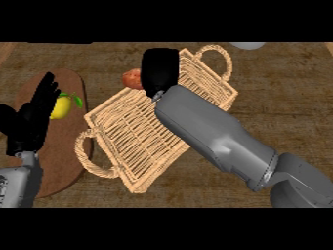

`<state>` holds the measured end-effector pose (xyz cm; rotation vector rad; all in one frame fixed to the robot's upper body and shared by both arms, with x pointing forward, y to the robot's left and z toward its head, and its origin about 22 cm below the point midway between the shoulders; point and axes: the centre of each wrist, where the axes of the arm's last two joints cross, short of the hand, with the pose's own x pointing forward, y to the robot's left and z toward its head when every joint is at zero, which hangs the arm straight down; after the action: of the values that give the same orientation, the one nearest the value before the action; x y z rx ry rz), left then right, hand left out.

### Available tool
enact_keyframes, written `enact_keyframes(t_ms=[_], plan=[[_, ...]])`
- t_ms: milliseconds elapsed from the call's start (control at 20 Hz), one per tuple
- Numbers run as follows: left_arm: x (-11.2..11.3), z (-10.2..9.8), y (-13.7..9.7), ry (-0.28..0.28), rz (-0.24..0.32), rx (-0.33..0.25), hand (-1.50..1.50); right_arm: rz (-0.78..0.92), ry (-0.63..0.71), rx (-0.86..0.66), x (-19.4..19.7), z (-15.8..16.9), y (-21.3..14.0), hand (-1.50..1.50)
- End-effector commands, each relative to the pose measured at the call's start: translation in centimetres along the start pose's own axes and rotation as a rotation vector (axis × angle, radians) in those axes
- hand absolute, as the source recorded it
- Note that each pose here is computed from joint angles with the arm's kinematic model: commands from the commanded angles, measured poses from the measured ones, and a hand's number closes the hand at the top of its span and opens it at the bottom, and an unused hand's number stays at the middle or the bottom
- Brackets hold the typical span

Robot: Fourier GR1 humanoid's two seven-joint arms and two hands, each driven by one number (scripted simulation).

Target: Pick the sweet potato from the placemat and place it in the basket

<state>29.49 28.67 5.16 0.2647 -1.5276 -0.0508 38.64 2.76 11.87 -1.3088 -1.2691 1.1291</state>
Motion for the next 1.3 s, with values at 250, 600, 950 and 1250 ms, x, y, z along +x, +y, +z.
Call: enact_keyframes(t_ms=[250,600,950,1250], plan=[[1.0,0.9,-0.8,-0.002,0.004,-0.006,0.00,0.049,0.005,0.038,-0.7,0.0,1.2,1.50],[-0.5,0.5,-1.1,0.007,-0.003,-0.011,0.00,0.036,0.026,0.110,-2.0,-0.5,2.7,1.50],[0.2,0.8,0.7,0.012,0.013,0.012,0.00,-0.016,0.036,0.183,-1.9,0.1,2.8,1.50],[0.8,-0.3,0.6,0.002,-0.006,0.002,0.00,0.033,0.143,0.267,-2.4,-0.3,3.2,1.50]])
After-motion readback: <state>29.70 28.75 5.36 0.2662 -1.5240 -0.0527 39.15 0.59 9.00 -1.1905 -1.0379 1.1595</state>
